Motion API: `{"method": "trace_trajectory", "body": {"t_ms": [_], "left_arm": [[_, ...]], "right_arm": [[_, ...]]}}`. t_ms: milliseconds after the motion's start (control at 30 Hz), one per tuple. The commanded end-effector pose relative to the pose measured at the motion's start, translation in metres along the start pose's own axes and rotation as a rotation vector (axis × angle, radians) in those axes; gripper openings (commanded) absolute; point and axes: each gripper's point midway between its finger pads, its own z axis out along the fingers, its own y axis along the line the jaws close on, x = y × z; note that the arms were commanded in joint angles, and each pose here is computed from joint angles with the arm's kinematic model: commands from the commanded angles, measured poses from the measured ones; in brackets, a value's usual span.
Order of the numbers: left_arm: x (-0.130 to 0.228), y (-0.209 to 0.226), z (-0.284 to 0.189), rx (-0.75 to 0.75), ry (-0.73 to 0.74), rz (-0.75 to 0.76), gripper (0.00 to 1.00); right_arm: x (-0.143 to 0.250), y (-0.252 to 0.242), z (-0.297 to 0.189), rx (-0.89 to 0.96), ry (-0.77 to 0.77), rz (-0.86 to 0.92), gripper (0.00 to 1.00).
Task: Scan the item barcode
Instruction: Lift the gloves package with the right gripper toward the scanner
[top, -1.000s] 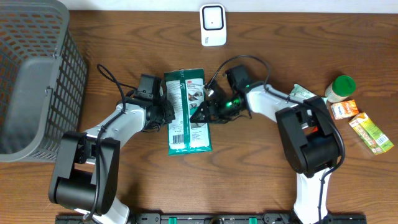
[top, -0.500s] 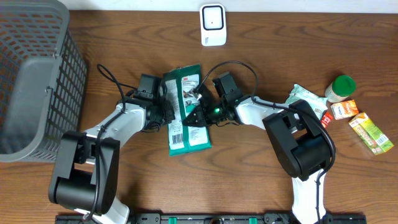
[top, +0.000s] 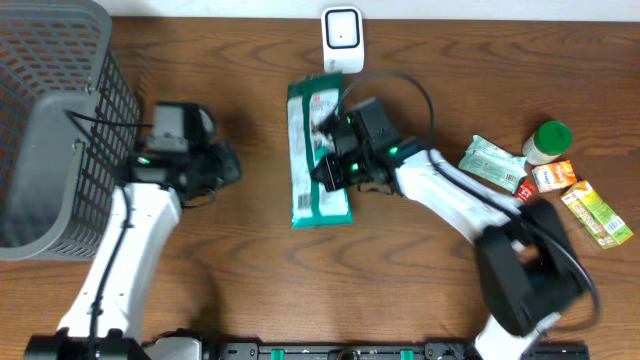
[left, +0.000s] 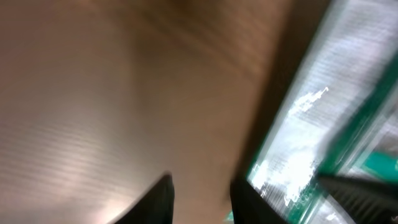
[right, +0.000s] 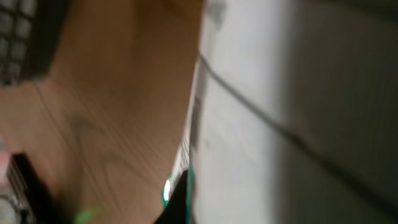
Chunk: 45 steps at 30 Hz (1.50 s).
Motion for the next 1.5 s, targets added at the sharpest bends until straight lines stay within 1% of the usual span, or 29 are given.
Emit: {"method": "trace_trajectory", "body": {"t_ms": [0, 100, 233, 300, 333, 400, 467, 500, 633, 700, 767, 833, 867, 967, 1067, 1167, 1267, 1367, 1467], "left_arm": [[-0.034, -0.001, -0.044, -0.007, -0.076, 0.043, 0.32], [-0.045, 0.000, -0.069, -0.019, -0.099, 0.060, 0.32], [-0.045, 0.014, -0.077, -0.079, -0.099, 0.038, 0.33], [-0.041, 0.026, -0.075, -0.135, -0.079, 0.026, 0.40], [-0.039, 0.033, -0.074, -0.174, -0.072, 0.023, 0.44], [-0.036, 0.048, -0.073, -0.255, -0.066, 0.018, 0.62], [-0.032, 0.059, -0.072, -0.309, -0.058, 0.016, 0.75], [-0.030, 0.061, -0.072, -0.315, -0.050, 0.015, 0.86], [-0.027, 0.062, -0.072, -0.319, -0.038, 0.014, 0.87], [-0.027, 0.062, -0.071, -0.319, -0.038, 0.014, 0.87], [-0.027, 0.062, -0.072, -0.319, -0.038, 0.014, 0.88], [-0.027, 0.062, -0.072, -0.319, -0.038, 0.014, 0.87], [-0.027, 0.062, -0.072, -0.319, -0.038, 0.014, 0.88], [-0.027, 0.062, -0.072, -0.319, -0.038, 0.014, 0.88], [-0.027, 0.062, -0.072, -0.319, -0.038, 0.014, 0.88], [-0.027, 0.062, -0.072, -0.319, -0.038, 0.014, 0.88], [-0.027, 0.062, -0.072, -0.319, -0.038, 0.014, 0.88], [-0.027, 0.062, -0.072, -0.319, -0.038, 0.014, 0.88], [-0.027, 0.062, -0.072, -0.319, -0.038, 0.014, 0.88]], "right_arm": [[-0.055, 0.017, -0.061, 0.209, -0.115, -0.243, 0.01], [-0.064, 0.042, -0.096, 0.227, -0.072, -0.336, 0.01], [-0.075, 0.069, -0.132, 0.221, -0.074, -0.411, 0.01], [-0.075, 0.076, -0.142, 0.216, -0.074, -0.411, 0.01], [-0.076, 0.078, -0.145, 0.212, -0.076, -0.413, 0.01], [-0.077, 0.081, -0.147, 0.212, -0.079, -0.450, 0.01], [-0.077, 0.083, -0.147, 0.218, -0.066, -0.573, 0.01], [-0.077, 0.083, -0.146, 0.222, -0.061, -0.620, 0.01], [-0.078, 0.086, -0.145, 0.230, -0.043, -0.856, 0.01], [-0.086, 0.080, -0.148, 0.292, -0.047, -0.968, 0.01], [-0.104, 0.067, -0.153, 0.422, -0.070, -1.016, 0.01], [-0.123, 0.055, -0.162, 0.550, -0.105, -1.024, 0.01], [-0.129, 0.052, -0.164, 0.590, -0.111, -1.051, 0.01], [-0.131, 0.051, -0.163, 0.617, -0.064, -1.199, 0.01], [-0.141, 0.044, -0.172, 0.723, -0.035, -1.301, 0.01], [-0.161, 0.042, -0.185, 0.845, -0.054, -1.368, 0.01], [-0.176, 0.048, -0.187, 0.891, -0.080, -1.460, 0.01], [-0.190, 0.048, -0.179, 0.925, -0.101, -1.495, 0.01], [-0.201, 0.032, -0.164, 1.021, -0.043, -1.510, 0.01]]}}
